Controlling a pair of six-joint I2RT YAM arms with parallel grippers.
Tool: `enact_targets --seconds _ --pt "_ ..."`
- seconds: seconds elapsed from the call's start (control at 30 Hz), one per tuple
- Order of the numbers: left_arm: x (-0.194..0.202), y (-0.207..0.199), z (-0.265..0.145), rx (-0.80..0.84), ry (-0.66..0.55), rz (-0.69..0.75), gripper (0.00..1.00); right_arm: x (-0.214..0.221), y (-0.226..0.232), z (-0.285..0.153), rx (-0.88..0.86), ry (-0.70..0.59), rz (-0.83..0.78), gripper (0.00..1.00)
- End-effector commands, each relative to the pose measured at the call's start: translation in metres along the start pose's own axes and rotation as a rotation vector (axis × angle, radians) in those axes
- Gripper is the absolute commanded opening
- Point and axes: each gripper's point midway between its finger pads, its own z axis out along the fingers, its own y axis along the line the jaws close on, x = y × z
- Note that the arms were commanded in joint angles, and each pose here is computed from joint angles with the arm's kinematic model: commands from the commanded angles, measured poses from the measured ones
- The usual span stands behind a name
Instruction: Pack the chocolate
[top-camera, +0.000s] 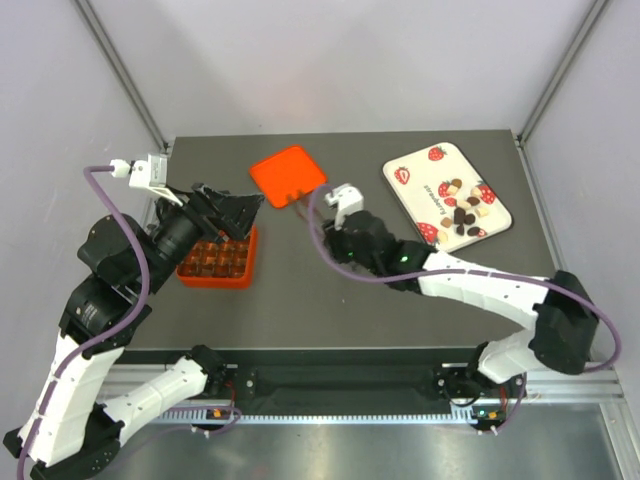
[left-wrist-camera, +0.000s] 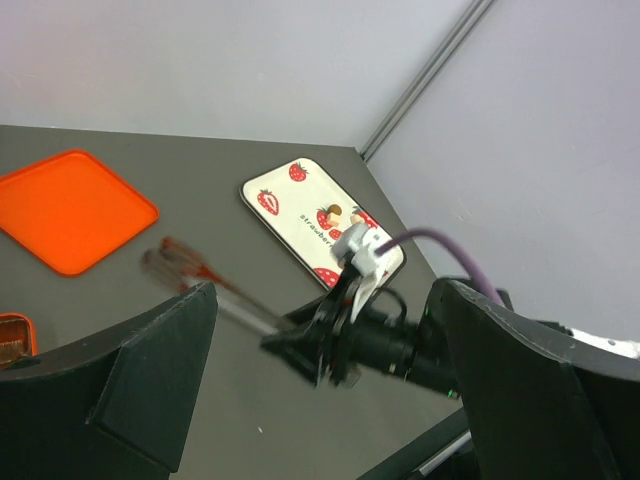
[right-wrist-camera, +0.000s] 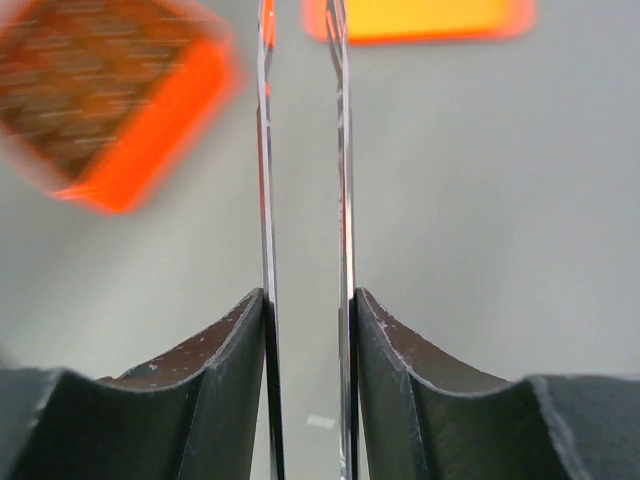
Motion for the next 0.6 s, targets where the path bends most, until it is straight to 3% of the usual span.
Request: enact_targets --seconds 0.0,0.27,0.57 --pt "-0.01 -0.006 0.0 0.021 -0.036 0.004 0.98 -0.008 -0.08 -0.021 0.202 -0.019 0.064 0.38" --pt "-0.004 -0.004 0.006 0.022 -0.028 -0.004 0.98 0.013 -0.217 -0.064 0.539 0.073 0.176 0.39" --pt "0.004 -0.003 0.019 0.017 0.0 0.0 0.98 0.045 -0.304 -0.069 0.748 0.249 0.274 0.4"
